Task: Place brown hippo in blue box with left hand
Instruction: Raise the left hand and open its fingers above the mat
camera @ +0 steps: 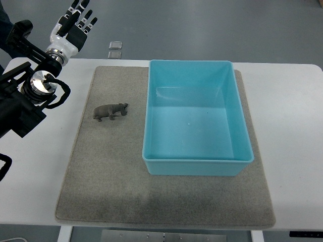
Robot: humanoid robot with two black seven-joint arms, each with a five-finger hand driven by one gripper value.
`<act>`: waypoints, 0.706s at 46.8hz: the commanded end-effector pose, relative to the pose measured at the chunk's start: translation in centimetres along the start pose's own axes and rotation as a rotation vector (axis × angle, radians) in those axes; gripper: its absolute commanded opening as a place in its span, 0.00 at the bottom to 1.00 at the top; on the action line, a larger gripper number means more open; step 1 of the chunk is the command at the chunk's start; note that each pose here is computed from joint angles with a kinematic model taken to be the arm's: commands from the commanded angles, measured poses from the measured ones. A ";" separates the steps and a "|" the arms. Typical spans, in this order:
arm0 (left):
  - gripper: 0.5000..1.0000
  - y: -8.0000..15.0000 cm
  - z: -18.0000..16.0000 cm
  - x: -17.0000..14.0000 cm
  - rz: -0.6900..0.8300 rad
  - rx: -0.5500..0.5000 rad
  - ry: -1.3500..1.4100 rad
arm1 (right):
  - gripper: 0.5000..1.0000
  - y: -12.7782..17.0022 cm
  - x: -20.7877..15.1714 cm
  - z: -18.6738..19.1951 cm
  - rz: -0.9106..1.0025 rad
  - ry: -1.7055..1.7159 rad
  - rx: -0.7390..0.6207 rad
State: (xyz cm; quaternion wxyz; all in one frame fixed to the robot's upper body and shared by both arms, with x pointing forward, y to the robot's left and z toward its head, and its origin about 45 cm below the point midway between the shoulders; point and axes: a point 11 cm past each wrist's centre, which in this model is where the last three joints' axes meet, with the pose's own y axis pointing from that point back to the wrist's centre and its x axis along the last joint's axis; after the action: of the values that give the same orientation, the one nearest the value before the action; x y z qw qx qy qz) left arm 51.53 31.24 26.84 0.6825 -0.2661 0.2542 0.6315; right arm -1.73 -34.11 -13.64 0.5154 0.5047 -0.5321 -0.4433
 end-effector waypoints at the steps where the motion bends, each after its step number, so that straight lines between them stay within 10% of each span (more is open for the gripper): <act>1: 0.99 0.0 -0.1 0.0 0.000 0.002 0.001 | 0.87 0.0 0.0 0.0 0.000 0.000 0.000; 33: 0.99 -0.1 -0.1 -0.6 -0.024 0.012 -0.041 | 0.87 0.0 0.0 0.0 0.000 0.001 0.000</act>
State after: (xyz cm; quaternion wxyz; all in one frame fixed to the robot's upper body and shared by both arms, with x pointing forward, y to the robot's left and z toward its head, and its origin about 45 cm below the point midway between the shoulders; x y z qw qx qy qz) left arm 51.46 30.95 26.87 0.6896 -0.2593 0.2482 0.6289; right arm -1.72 -34.11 -13.64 0.5155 0.5049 -0.5319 -0.4431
